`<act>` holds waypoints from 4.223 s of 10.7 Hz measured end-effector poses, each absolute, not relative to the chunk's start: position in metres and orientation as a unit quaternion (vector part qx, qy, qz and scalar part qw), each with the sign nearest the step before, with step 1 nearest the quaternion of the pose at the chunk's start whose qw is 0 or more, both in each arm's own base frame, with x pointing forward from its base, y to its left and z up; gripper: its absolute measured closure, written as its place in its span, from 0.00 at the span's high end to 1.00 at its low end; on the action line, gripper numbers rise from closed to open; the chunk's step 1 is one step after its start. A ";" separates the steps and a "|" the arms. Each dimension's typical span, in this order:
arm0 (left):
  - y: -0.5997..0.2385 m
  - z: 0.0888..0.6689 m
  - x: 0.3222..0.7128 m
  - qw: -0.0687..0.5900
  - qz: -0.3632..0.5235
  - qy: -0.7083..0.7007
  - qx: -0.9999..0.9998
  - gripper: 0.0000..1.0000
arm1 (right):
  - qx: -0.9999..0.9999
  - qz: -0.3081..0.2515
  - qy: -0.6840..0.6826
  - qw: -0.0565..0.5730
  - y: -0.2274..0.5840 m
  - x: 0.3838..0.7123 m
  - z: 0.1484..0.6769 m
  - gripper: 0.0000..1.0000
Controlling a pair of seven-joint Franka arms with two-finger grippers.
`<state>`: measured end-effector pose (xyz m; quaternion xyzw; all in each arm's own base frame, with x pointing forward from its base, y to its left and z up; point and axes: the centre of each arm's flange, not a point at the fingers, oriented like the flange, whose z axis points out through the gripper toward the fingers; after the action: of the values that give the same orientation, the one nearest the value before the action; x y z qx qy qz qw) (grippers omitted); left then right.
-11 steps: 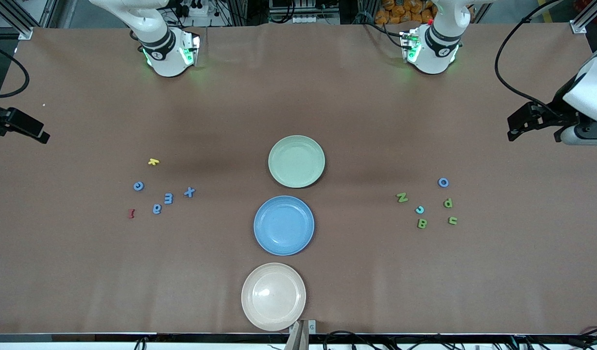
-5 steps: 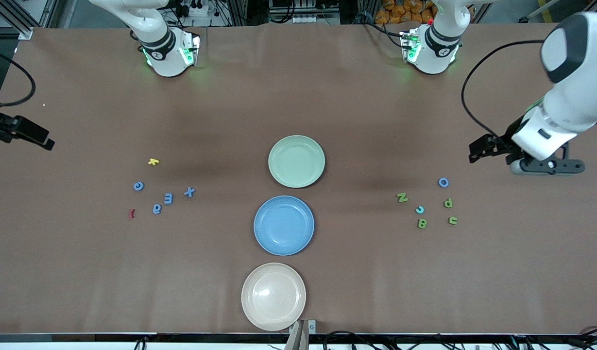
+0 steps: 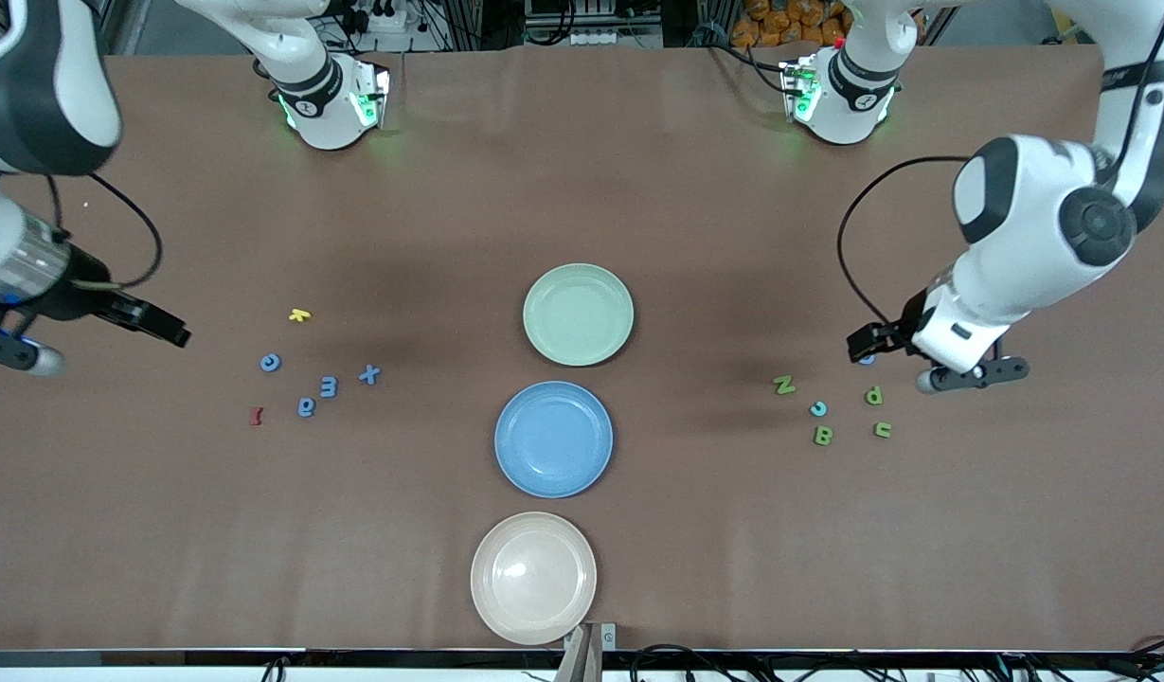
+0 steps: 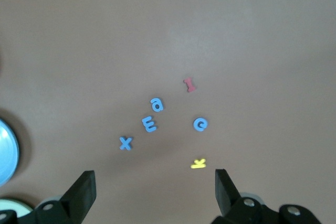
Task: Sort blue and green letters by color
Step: 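Move the left gripper to the green N while the right gripper reaches the x, then grasp the N with the left gripper while the right gripper grasps the x, then place the green N on the green plate with the left gripper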
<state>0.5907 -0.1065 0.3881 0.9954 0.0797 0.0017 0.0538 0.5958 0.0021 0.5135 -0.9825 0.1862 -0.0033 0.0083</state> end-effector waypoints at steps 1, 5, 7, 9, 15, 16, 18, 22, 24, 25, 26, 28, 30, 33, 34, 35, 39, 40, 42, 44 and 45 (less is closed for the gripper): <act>-0.111 0.366 0.596 0.057 -0.002 0.092 0.994 0.87 | -0.975 0.005 0.223 0.008 0.010 0.600 0.491 1.00; -0.165 0.303 0.594 0.039 -0.008 0.108 0.993 0.83 | -0.942 -0.022 0.332 0.034 0.054 0.612 0.382 1.00; -0.184 0.276 0.592 0.016 0.000 0.103 0.995 0.78 | -0.935 -0.007 0.353 0.035 0.067 0.603 0.330 1.00; -0.182 0.252 0.594 0.018 -0.002 0.105 0.994 0.78 | -0.934 0.007 0.355 0.036 0.082 0.603 0.297 1.00; -0.178 0.210 0.592 0.023 -0.012 0.110 0.994 0.71 | -0.929 0.015 0.367 0.047 0.090 0.601 0.222 1.00; -0.178 0.204 0.590 0.024 -0.012 0.110 0.994 0.71 | -0.929 0.014 0.367 0.048 0.092 0.598 0.212 1.00; -0.177 0.194 0.585 0.023 -0.017 0.109 0.994 0.71 | -0.930 0.014 0.363 0.049 0.100 0.585 0.196 1.00; -0.177 0.183 0.582 0.022 -0.024 0.109 0.994 0.66 | -0.933 0.028 0.357 0.042 0.109 0.564 0.178 1.00; -0.177 0.176 0.580 0.023 -0.026 0.109 0.993 0.59 | -0.933 0.031 0.355 0.040 0.111 0.559 0.174 0.96; -0.178 0.176 0.580 0.023 -0.025 0.108 0.994 0.58 | -0.934 0.033 0.354 0.039 0.112 0.557 0.172 0.85; -0.177 0.176 0.581 0.022 -0.024 0.108 0.994 0.49 | -0.935 0.034 0.352 0.038 0.115 0.555 0.172 0.82; -0.179 0.179 0.581 0.014 -0.017 0.093 0.995 0.35 | -0.935 0.035 0.351 0.038 0.125 0.553 0.171 0.73; -0.182 0.180 0.583 0.013 -0.013 0.087 0.996 0.35 | -0.934 0.035 0.353 0.037 0.132 0.551 0.172 0.59; -0.195 0.194 0.592 0.023 0.002 0.095 0.995 0.35 | -0.936 0.031 0.347 0.038 0.134 0.552 0.174 0.35; -0.212 0.201 0.592 0.032 0.007 0.102 0.994 0.35 | -0.937 0.030 0.345 0.037 0.135 0.552 0.174 0.34; -0.239 0.210 0.586 0.041 0.009 0.102 0.994 0.35 | -0.938 0.030 0.343 0.035 0.135 0.551 0.174 0.38; -0.369 0.240 0.536 0.063 0.018 0.120 0.991 0.35 | -0.938 0.022 0.343 0.037 0.131 0.553 0.173 0.54; -0.396 0.244 0.521 0.067 0.017 0.133 0.989 0.35 | -0.938 0.022 0.344 0.037 0.129 0.553 0.172 0.54; -0.440 0.249 0.489 0.072 0.014 0.150 0.986 0.35 | -0.938 0.019 0.344 0.036 0.126 0.554 0.172 0.54; -0.475 0.257 0.466 0.082 0.014 0.170 0.982 0.35 | -0.940 0.016 0.338 0.033 0.126 0.555 0.172 0.48; -0.489 0.260 0.456 0.085 0.013 0.178 0.980 0.35 | -0.942 0.011 0.333 0.033 0.126 0.555 0.173 0.42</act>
<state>0.4559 -0.4888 0.2603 0.9803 0.1777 0.0132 0.0850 0.5555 0.1260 0.1733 -0.9422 0.3332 0.0110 0.0330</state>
